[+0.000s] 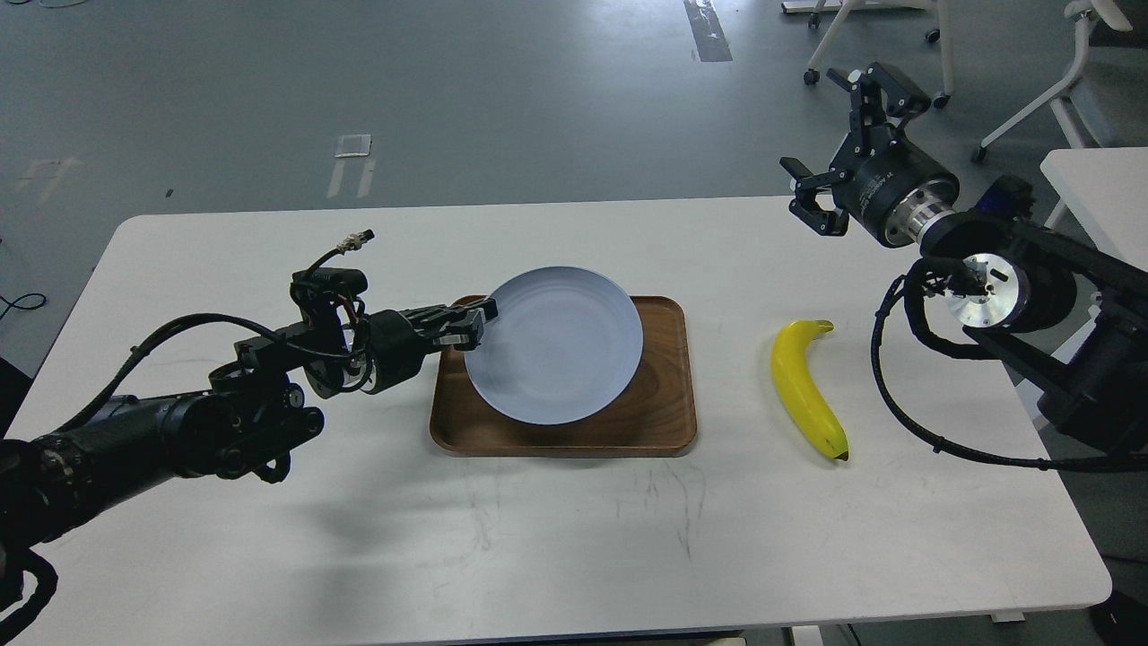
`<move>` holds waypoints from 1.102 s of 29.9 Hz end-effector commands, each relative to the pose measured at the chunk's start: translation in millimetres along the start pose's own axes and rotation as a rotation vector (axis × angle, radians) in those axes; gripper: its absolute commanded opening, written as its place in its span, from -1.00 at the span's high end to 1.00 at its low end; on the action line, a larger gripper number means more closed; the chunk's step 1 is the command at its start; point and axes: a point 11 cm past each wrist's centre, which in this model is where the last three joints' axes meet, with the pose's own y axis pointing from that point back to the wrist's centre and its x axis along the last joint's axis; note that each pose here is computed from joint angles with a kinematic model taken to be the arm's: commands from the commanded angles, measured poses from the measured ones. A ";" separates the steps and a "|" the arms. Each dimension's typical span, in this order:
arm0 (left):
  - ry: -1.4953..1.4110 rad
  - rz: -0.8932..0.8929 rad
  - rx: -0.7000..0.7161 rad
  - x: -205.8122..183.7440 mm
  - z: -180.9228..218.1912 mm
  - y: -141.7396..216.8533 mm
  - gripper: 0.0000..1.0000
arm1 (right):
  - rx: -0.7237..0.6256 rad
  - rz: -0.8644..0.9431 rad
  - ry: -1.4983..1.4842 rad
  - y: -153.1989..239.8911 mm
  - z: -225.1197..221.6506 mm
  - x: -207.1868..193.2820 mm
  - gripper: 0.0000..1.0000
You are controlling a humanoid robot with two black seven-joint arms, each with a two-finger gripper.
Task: Place banana on plate with both arms
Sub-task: 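Carry the plate with the left gripper onto the wooden tray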
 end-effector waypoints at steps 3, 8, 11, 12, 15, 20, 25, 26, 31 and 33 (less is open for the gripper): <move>-0.005 -0.005 0.009 -1.5 0.2 -6.9 1.00 | 0.007 -0.001 -0.005 0.0 -2.2 -0.4 -1.00; -0.004 -0.007 0.013 -6.1 2.0 -13.4 1.00 | 0.012 -0.005 -0.005 -0.8 -4.4 -2.3 -1.00; -0.008 -0.018 0.009 -10.2 4.6 -16.3 1.00 | 0.012 -0.003 -0.006 -0.6 -3.9 -1.5 -1.00; -0.012 -0.024 0.006 -11.7 5.6 -17.1 1.00 | 0.011 -0.002 -0.006 -0.3 -3.8 -0.8 -1.00; -0.015 -0.036 0.002 -15.9 8.0 -19.5 1.00 | 0.013 -0.003 -0.007 -0.4 -4.3 -1.4 -1.00; -0.019 -0.036 0.014 -18.5 6.9 -23.8 1.00 | 0.013 -0.003 -0.007 -0.4 -4.3 -1.4 -1.00; -0.028 -0.028 0.052 -17.6 -1.7 -25.8 1.00 | 0.011 -0.003 -0.005 -0.4 -4.1 -1.4 -1.00; -0.027 -0.027 0.050 -17.7 -1.2 -25.9 1.00 | 0.013 -0.002 -0.005 -0.4 -4.3 -0.9 -1.00; -0.021 -0.021 0.051 -17.5 -1.2 -26.2 -0.47 | 0.012 -0.003 -0.007 -0.6 -3.9 -1.4 -1.00; -0.017 -0.017 0.046 -16.3 0.6 -27.0 -0.68 | 0.011 -0.003 -0.006 -0.9 -3.4 -1.5 -1.00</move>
